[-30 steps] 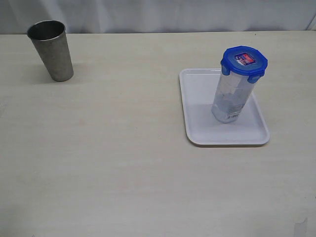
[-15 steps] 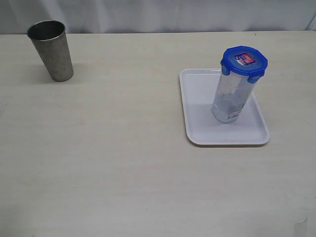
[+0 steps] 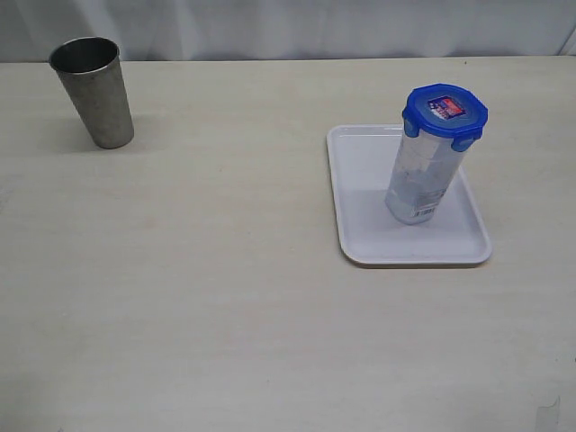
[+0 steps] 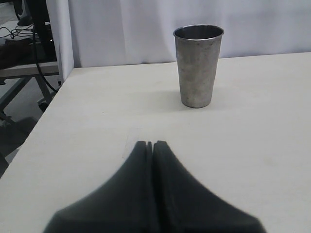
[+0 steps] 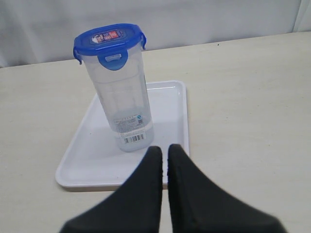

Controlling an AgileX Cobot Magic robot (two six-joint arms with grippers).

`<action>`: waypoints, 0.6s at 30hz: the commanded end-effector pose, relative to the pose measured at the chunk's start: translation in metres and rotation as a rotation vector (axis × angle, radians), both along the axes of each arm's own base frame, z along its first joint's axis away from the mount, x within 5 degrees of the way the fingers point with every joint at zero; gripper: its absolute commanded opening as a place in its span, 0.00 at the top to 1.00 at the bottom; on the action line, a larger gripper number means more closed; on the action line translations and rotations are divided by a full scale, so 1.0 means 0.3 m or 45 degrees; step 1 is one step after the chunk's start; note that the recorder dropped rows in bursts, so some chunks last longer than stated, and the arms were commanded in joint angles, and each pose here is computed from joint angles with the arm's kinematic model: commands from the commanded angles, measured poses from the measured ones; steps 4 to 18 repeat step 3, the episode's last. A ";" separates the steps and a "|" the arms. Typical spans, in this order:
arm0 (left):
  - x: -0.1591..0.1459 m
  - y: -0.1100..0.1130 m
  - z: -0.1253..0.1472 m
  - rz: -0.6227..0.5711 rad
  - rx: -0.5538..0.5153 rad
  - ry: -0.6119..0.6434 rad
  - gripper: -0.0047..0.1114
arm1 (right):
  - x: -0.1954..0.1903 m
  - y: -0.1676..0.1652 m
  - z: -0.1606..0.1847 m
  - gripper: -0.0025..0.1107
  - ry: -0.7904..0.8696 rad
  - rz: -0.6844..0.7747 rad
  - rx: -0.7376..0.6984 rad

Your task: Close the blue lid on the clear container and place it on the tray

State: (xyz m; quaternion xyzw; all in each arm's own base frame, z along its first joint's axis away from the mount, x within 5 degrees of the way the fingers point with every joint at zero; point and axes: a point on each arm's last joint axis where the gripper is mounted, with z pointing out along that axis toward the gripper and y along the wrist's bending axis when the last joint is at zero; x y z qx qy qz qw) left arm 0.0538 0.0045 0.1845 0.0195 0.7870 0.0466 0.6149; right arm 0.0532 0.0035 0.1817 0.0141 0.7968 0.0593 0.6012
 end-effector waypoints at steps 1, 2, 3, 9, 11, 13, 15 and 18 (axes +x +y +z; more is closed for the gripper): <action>0.000 0.000 -0.001 0.004 -0.008 -0.010 0.96 | 0.000 -0.001 -0.002 0.94 -0.005 -0.008 -0.001; 0.000 0.000 -0.001 0.004 -0.008 -0.010 0.96 | 0.000 -0.001 -0.002 0.94 -0.005 -0.008 -0.001; 0.000 0.000 0.000 0.003 -0.008 -0.014 0.96 | 0.000 -0.001 -0.002 0.94 -0.005 -0.008 -0.001; 0.000 0.000 0.000 0.003 -0.008 -0.014 0.96 | 0.000 -0.001 -0.002 0.94 -0.005 -0.008 -0.001; 0.000 0.000 0.000 0.003 -0.008 -0.014 0.96 | 0.000 -0.001 -0.002 0.94 -0.005 -0.008 -0.001; 0.000 0.000 0.000 0.003 -0.008 -0.014 0.96 | 0.000 -0.001 -0.002 0.94 -0.005 -0.008 -0.001; 0.000 0.000 0.000 0.003 -0.008 -0.014 0.96 | 0.000 -0.001 -0.002 0.94 -0.005 -0.008 -0.001; 0.000 0.000 0.000 0.003 -0.008 -0.014 0.96 | 0.000 -0.001 -0.002 0.94 -0.005 -0.008 -0.001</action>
